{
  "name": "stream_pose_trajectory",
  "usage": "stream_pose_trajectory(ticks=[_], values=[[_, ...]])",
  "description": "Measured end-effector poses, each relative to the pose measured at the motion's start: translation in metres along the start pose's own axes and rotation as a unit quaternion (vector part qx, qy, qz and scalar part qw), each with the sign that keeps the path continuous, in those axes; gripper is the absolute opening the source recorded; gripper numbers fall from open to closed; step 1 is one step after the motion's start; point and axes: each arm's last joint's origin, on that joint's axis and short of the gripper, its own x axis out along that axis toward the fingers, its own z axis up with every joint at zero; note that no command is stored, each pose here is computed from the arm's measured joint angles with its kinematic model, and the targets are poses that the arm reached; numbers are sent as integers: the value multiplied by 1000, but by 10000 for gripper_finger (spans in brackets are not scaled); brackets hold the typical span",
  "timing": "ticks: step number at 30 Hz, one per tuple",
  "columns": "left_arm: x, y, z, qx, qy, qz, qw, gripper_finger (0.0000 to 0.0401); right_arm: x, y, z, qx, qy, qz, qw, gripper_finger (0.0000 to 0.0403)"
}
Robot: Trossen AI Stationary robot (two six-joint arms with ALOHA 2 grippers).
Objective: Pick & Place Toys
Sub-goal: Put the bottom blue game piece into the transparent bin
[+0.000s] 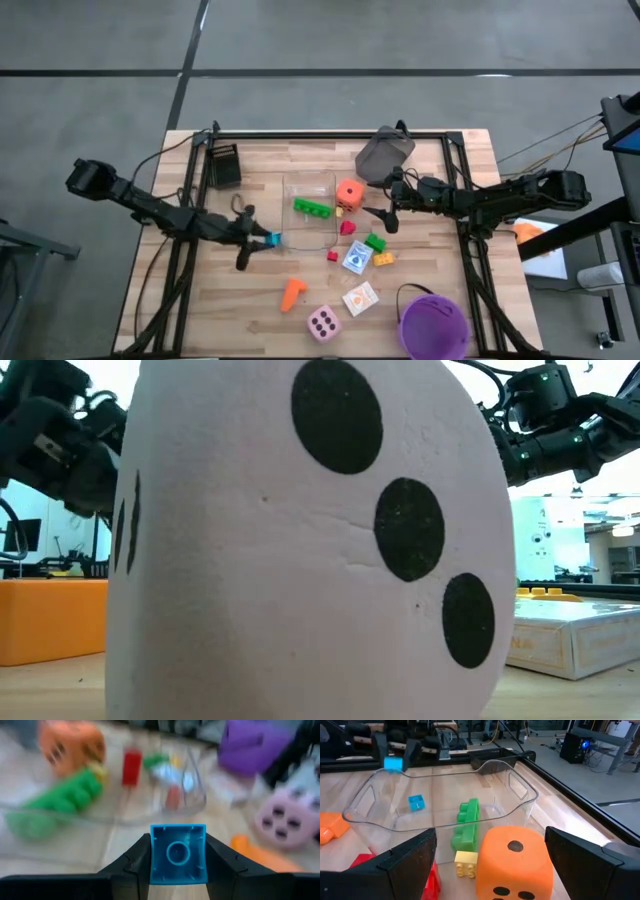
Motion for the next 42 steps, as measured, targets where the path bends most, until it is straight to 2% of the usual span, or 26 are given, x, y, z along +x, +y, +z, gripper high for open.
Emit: stream_pose_trajectory(ticks=[4, 10, 15, 20, 27, 31, 33, 38, 42], values=[[-6, 5, 5, 7, -64, 40, 997, 131, 0, 0, 1, 0, -7, 0, 1000, 368], [6, 8, 41, 49, -93, 87, 991, 131, 0, 0, 3, 1, -15, 1, 1000, 368], [29, 16, 68, 89, -46, 109, 989, 131, 0, 0, 3, 1, -15, 1, 1000, 368], [54, 29, 83, 101, 0, 112, 989, 131, 0, 0, 3, 1, -15, 1, 1000, 368], [81, 39, 86, 105, 41, 90, 990, 131, 0, 0, 3, -1, -15, 1, 1000, 368], [94, 44, 81, 99, 86, 90, 987, 131, 0, 0, 3, -2, -15, 1, 1000, 368], [99, 45, 79, 97, 99, 92, 986, 150, 0, 0, 3, -2, -15, 1, 1000, 368], [107, 46, 75, 95, 113, 93, 985, 228, 0, 0, 3, -2, -15, 1, 1000, 368], [106, 46, 76, 93, 114, 93, 985, 269, 0, 0, 3, -2, -15, 1, 1000, 368]])
